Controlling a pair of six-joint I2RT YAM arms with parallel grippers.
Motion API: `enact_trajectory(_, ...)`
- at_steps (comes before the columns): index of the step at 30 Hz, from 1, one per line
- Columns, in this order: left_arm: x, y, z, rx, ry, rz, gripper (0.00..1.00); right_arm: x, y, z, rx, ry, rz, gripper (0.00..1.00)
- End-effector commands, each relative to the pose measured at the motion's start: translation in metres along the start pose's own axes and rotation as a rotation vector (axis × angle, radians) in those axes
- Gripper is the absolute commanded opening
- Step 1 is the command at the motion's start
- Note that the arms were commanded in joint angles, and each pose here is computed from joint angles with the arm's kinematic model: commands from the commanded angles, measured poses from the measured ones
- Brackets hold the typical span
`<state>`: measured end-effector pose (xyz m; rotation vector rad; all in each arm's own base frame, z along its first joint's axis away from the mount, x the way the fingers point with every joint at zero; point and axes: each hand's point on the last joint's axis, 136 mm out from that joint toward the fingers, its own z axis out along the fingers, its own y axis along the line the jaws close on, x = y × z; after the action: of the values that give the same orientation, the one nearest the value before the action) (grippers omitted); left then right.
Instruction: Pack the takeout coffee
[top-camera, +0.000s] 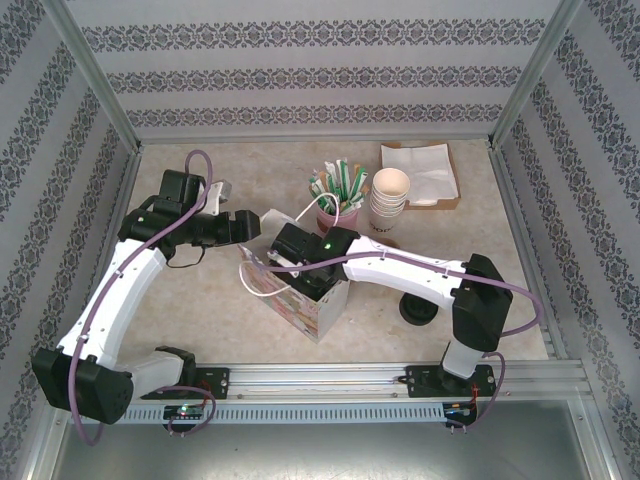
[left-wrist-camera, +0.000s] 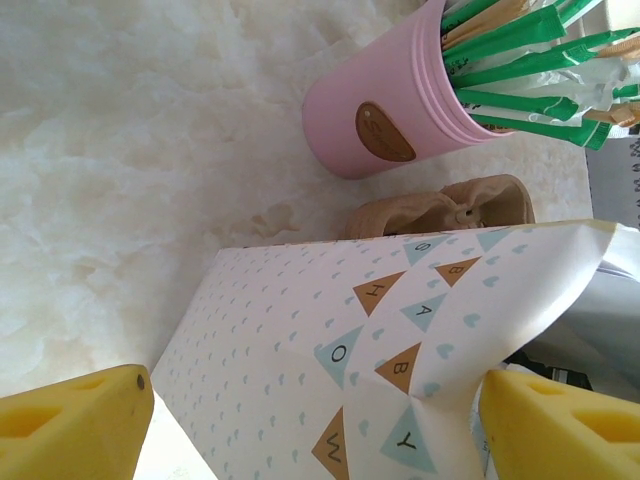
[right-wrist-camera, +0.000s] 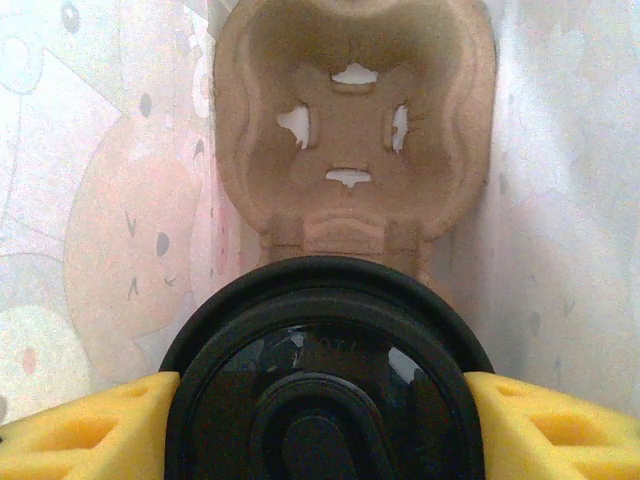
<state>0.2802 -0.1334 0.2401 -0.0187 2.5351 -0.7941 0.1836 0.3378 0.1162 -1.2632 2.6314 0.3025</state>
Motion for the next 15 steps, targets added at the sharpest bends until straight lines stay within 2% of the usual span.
enact_trajectory(1, 0.002, -0.001, -0.002, -0.023, 0.013, 0.003, 0.85, 0.117, 0.016, 0.060, -0.103, 0.483, 0.092, 0.54)
enact_trajectory(11, 0.002, -0.004, -0.002, -0.029, 0.012, 0.010, 0.85, 0.150, -0.008, 0.076, 0.039, 0.592, 0.061, 0.52)
enact_trajectory(15, 0.003, -0.004, -0.002, -0.033, 0.012, 0.013, 0.85, 0.159, -0.007, 0.083, 0.045, 0.617, 0.067, 0.52)
